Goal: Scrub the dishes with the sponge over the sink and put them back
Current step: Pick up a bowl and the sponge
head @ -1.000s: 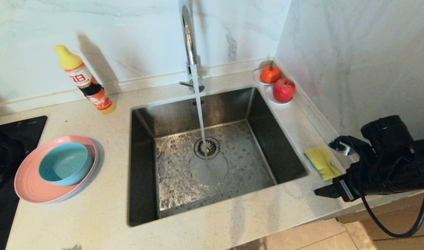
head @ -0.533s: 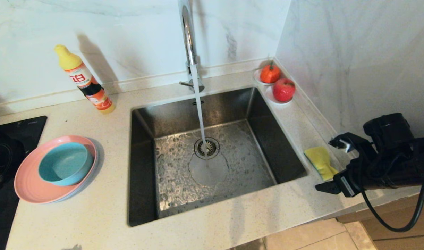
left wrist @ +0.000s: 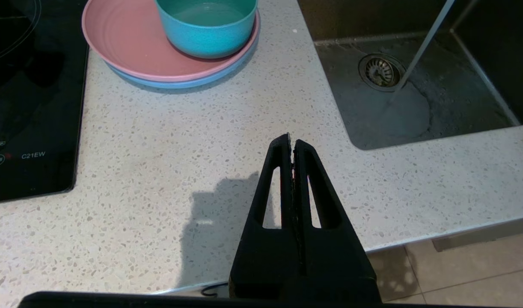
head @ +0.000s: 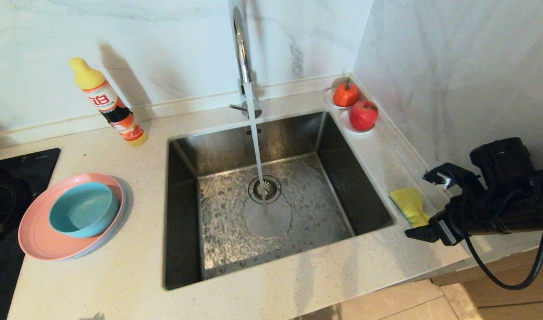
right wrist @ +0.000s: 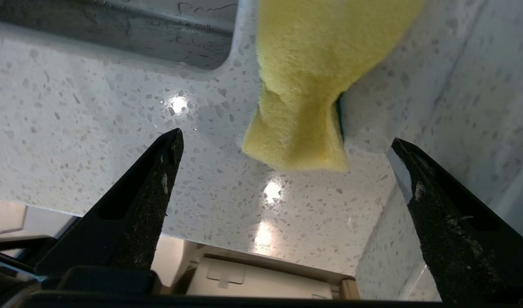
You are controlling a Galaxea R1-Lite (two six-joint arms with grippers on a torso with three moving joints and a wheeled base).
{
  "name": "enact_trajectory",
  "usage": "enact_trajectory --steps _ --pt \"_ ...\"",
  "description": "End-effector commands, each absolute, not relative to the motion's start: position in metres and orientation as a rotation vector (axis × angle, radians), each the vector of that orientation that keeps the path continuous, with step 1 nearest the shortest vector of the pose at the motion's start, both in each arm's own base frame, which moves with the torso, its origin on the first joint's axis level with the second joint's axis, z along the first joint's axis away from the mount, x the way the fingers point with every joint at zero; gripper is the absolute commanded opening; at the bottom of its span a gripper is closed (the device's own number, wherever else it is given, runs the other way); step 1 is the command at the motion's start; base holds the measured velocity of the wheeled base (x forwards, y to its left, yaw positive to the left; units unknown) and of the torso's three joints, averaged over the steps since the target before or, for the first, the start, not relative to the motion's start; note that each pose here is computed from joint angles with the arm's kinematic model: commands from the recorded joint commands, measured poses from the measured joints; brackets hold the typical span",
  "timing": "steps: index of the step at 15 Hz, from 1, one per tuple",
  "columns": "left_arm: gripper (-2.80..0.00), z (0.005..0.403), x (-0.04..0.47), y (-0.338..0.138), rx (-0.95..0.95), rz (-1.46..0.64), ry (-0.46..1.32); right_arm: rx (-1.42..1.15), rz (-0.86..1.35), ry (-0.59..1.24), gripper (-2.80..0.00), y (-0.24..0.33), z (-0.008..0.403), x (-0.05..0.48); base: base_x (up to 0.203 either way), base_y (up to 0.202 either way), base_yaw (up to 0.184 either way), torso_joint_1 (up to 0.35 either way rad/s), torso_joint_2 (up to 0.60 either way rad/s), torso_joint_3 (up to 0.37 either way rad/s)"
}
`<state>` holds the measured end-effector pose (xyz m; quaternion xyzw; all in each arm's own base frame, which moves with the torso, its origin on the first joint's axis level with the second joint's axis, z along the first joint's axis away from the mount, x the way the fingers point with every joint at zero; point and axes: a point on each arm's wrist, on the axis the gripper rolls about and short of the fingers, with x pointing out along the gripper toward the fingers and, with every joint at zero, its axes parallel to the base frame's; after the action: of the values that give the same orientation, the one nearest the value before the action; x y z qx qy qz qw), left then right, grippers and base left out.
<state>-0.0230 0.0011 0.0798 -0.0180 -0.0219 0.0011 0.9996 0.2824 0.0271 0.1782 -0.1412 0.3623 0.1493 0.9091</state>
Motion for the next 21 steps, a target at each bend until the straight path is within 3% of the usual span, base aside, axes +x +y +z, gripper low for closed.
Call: enact_trajectory --steps 1,21 --pt "-2.8 0.075 -0.022 0.001 -0.036 0.003 -0.029 -0.328 0.326 0.74 0.0 0.028 0.179 0.28 0.0 0.0 0.0 0.0 0.0 0.0" --pt "-2.8 0.075 -0.022 0.001 -0.036 0.003 -0.029 -0.354 0.351 0.745 0.0 0.034 0.166 0.293 0.0 0.0 0.0 0.0 0.0 0.0"
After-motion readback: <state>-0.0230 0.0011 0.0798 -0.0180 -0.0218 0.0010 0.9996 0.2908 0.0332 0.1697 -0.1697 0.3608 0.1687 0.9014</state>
